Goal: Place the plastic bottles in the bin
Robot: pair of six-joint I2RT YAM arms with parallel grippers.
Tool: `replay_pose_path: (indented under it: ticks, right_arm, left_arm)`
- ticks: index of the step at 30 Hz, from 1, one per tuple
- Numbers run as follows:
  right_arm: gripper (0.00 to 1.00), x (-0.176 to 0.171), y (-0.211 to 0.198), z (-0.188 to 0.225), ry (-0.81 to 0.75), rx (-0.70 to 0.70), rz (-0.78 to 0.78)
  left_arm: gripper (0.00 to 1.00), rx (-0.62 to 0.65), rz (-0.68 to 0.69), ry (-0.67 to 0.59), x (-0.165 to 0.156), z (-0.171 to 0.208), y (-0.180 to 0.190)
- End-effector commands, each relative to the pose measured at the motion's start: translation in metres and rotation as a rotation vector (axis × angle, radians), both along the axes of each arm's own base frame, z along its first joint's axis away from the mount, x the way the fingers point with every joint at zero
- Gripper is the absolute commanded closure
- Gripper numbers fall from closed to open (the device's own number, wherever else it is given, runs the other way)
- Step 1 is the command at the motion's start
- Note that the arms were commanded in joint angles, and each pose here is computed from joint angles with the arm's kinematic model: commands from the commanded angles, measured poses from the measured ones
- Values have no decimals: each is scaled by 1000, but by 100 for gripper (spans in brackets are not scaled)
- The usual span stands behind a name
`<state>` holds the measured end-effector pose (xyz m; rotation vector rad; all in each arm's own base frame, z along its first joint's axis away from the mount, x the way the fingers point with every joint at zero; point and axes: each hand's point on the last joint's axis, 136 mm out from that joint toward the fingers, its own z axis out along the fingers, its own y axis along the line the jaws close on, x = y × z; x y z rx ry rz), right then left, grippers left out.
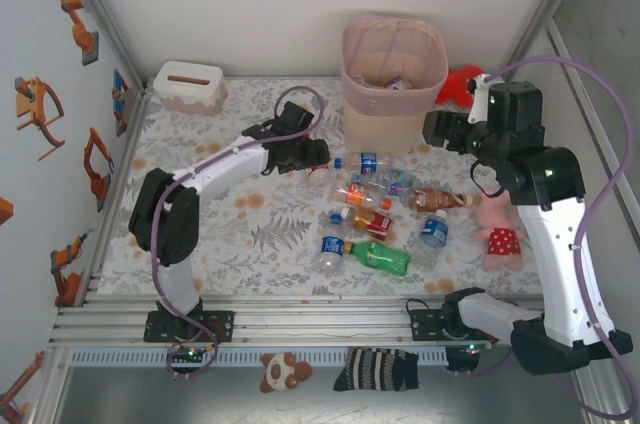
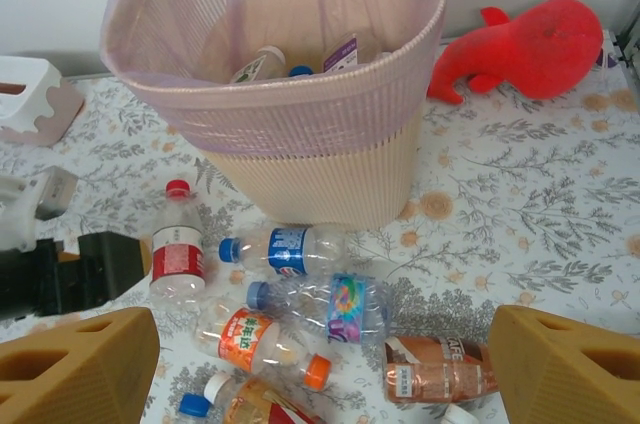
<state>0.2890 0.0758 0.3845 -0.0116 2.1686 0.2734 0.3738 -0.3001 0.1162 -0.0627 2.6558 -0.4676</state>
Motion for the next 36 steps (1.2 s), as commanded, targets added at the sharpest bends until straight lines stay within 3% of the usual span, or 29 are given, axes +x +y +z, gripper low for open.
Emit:
replay_pose_path:
  ticks: [1, 8, 17, 36]
  right_arm:
    - [16, -2, -8, -6, 23, -13, -38]
    - [16, -8, -11, 0, 16, -20, -46]
    - [16, -9, -11, -5, 30, -23, -45]
    - [18, -8, -6, -9, 37, 8, -34]
  left_arm:
    - [19, 1, 32, 96, 1, -16, 0]
    - [12, 36, 77, 179, 13, -44, -1]
    - [14, -5, 83, 268, 13, -80, -11]
    - [24, -16, 84, 276, -6, -81, 0]
